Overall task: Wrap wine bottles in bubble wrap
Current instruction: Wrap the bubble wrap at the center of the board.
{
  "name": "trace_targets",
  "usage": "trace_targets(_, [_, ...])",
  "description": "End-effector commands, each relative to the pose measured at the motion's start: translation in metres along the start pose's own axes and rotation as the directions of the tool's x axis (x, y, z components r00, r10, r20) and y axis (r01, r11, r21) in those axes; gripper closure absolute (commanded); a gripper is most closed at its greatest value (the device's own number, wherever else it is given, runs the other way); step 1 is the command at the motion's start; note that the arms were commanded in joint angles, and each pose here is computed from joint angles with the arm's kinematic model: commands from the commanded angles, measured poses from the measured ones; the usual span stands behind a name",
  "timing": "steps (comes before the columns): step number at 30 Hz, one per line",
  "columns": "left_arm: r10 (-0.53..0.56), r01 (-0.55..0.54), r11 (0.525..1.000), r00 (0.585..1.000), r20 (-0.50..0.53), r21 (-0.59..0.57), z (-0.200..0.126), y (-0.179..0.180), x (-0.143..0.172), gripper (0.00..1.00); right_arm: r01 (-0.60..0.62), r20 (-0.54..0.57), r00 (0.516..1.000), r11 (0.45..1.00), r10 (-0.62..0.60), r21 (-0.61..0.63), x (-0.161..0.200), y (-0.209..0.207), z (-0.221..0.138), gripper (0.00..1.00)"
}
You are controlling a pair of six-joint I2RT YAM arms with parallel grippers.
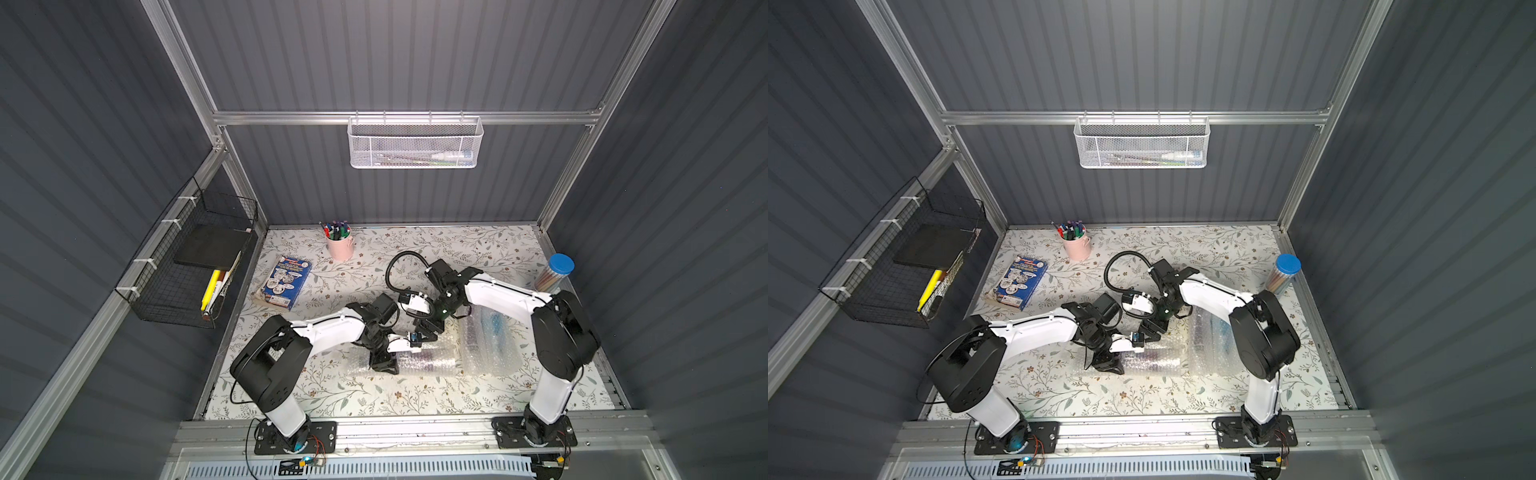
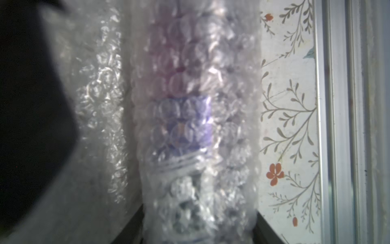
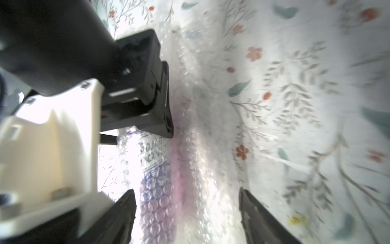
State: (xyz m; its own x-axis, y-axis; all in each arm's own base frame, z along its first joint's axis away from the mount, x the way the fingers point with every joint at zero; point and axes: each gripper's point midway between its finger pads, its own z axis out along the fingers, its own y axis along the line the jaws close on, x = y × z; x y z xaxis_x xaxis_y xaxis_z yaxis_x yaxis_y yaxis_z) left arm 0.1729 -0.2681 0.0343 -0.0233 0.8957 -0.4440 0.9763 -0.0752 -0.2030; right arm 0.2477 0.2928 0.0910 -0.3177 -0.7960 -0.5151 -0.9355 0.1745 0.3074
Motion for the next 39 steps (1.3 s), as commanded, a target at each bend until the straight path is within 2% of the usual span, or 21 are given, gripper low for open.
trace_targets(1, [-0.222, 0.226, 0.969, 0.974, -0.041, 0.098, 0.002, 0.002, 0.011, 0.5, 0.023, -0.079, 0.997, 0.999, -0.02, 0.039, 0.028, 0.019, -0.012, 0.22])
trace_targets(5, [-0.257, 0.262, 0.947, 0.965, -0.046, 0.188, 0.006, -0.003, 0.007, 0.5, 0.09, -0.084, 0.994, 0.976, -0.075, 0.196, 0.051, 0.014, -0.026, 0.21])
trace_targets(7, [-0.28, 0.286, 0.938, 0.958, -0.06, 0.197, 0.009, -0.001, 0.009, 0.5, 0.139, -0.07, 0.99, 0.955, -0.125, 0.263, 0.058, 0.02, -0.033, 0.2])
trace_targets(9, [-0.311, 0.315, 0.922, 0.949, -0.054, 0.224, 0.008, -0.001, 0.007, 0.49, 0.199, -0.091, 0.98, 0.914, -0.178, 0.354, 0.064, 0.021, -0.038, 0.18])
trace_targets(12, [-0.338, 0.344, 0.904, 0.939, -0.069, 0.253, 0.01, 0.001, 0.007, 0.49, 0.309, -0.107, 0.951, 0.866, -0.29, 0.393, 0.07, 0.041, -0.029, 0.15])
trace_targets(14, [-0.352, 0.363, 0.893, 0.932, -0.087, 0.267, 0.013, 0.003, 0.008, 0.49, 0.413, -0.049, 0.901, 0.814, -0.432, 0.409, 0.056, 0.055, -0.02, 0.14])
trace_targets(17, [-0.369, 0.388, 0.877, 0.922, -0.119, 0.284, 0.017, 0.003, 0.01, 0.48, 0.499, -0.027, 0.831, 0.725, -0.555, 0.474, 0.038, 0.059, -0.007, 0.11])
trace_targets(23, [-0.381, 0.405, 0.869, 0.914, -0.138, 0.284, 0.018, 0.007, 0.011, 0.44, 0.633, -0.167, 0.744, 0.603, -0.647, 0.486, 0.017, 0.051, 0.023, 0.09])
trace_targets(25, [-0.381, 0.404, 0.869, 0.915, -0.134, 0.285, 0.018, 0.007, 0.01, 0.43, 0.65, -0.245, 0.741, 0.576, -0.625, 0.496, 0.017, 0.042, 0.031, 0.1])
trace_targets(28, [-0.377, 0.395, 0.875, 0.919, -0.117, 0.279, 0.016, 0.009, 0.007, 0.41, 0.678, -0.361, 0.733, 0.584, -0.576, 0.446, 0.026, 0.038, 0.042, 0.15])
trace_targets(32, [-0.37, 0.378, 0.888, 0.925, -0.081, 0.262, 0.008, 0.013, 0.0, 0.38, 0.707, -0.401, 0.707, 0.579, -0.582, 0.405, 0.038, 0.041, 0.061, 0.23])
trace_targets(35, [-0.357, 0.362, 0.904, 0.932, -0.065, 0.228, 0.002, 0.017, -0.002, 0.31, 0.684, -0.446, 0.727, 0.598, -0.521, 0.417, 0.045, 0.034, 0.06, 0.34])
trace_targets(38, [-0.34, 0.341, 0.927, 0.94, -0.036, 0.156, -0.008, 0.025, -0.004, 0.21, 0.662, -0.426, 0.748, 0.617, -0.509, 0.425, 0.046, 0.036, 0.06, 0.49])
trace_targets(39, [-0.331, 0.331, 0.934, 0.943, -0.026, 0.134, -0.011, 0.027, -0.005, 0.19, 0.656, -0.42, 0.754, 0.624, -0.505, 0.425, 0.047, 0.036, 0.061, 0.51])
